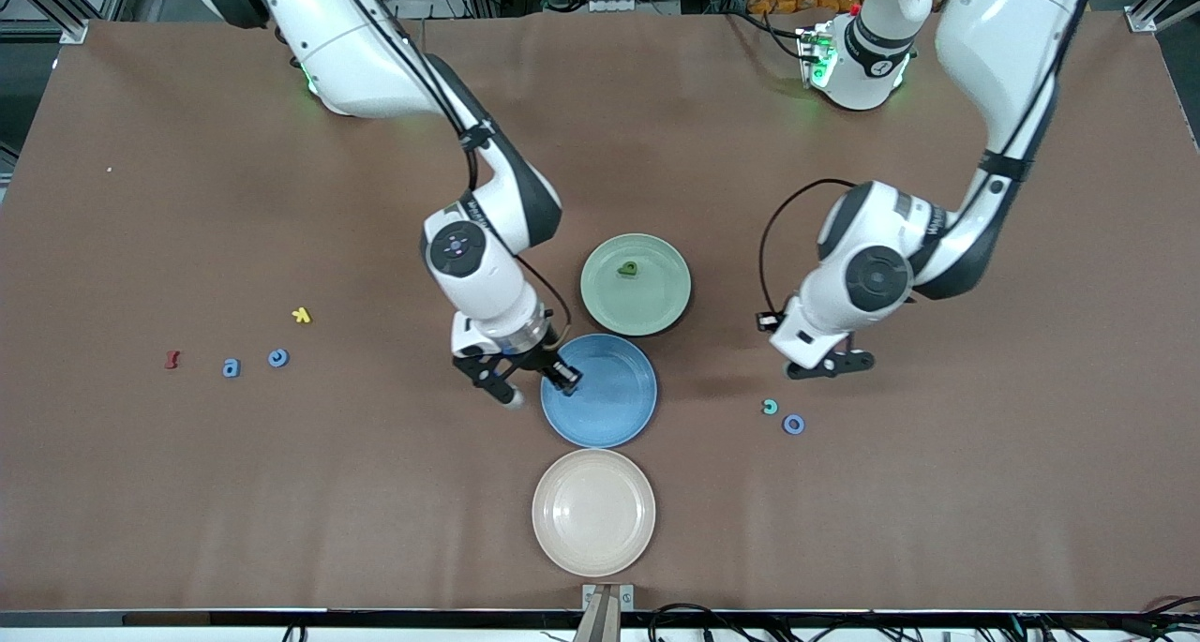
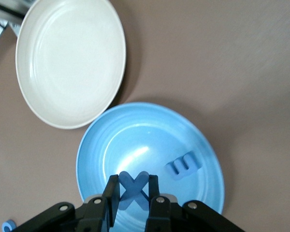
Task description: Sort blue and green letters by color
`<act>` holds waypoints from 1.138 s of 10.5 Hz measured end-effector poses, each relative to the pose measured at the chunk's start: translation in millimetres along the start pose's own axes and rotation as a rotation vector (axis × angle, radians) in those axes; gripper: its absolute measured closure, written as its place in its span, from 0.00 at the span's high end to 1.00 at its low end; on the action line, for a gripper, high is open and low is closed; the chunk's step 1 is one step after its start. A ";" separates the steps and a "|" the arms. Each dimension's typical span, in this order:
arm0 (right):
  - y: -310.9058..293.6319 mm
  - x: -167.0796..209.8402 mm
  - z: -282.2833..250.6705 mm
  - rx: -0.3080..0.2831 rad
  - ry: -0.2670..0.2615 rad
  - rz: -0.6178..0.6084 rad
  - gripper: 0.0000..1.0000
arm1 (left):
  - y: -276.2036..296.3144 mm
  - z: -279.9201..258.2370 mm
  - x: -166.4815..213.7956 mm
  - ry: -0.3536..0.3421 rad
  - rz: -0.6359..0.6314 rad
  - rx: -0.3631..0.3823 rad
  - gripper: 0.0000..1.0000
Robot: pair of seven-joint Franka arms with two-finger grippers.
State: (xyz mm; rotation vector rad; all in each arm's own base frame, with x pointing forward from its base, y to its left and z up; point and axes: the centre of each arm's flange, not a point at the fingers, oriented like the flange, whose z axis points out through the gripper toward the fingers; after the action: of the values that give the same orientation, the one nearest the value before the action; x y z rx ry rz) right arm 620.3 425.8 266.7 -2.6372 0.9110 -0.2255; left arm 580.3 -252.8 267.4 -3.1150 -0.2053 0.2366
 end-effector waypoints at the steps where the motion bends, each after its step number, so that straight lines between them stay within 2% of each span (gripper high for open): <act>1: -2.2 -11.0 9.0 0.011 0.001 -0.005 0.29 | 19.4 0.6 -11.7 0.001 -0.008 0.002 0.25; 2: -2.2 -15.9 15.0 0.013 0.001 -0.010 0.34 | 38.2 0.8 -23.6 -0.007 -0.014 -0.007 0.25; 4: 0.7 -13.9 18.8 -0.005 0.000 -0.052 0.58 | 73.2 4.6 -48.6 -0.026 -0.016 -0.019 0.25; 7: 14.3 8.0 20.1 -0.095 -0.026 -0.151 0.99 | 110.9 25.3 -76.0 -0.052 -0.013 -0.003 0.25; 10: 42.1 70.3 6.9 -0.181 -0.067 -0.238 1.00 | 150.8 48.9 -92.8 -0.075 -0.023 -0.001 0.25; 12: 65.1 116.3 -7.2 -0.196 -0.068 -0.290 1.00 | 172.4 62.4 -106.4 -0.085 -0.030 0.007 0.29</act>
State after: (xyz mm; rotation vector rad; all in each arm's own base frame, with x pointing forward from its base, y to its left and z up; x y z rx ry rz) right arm 672.4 303.6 253.9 -2.9351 0.5507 -0.1199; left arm 489.0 -437.6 218.1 -3.0955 -0.2510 0.3694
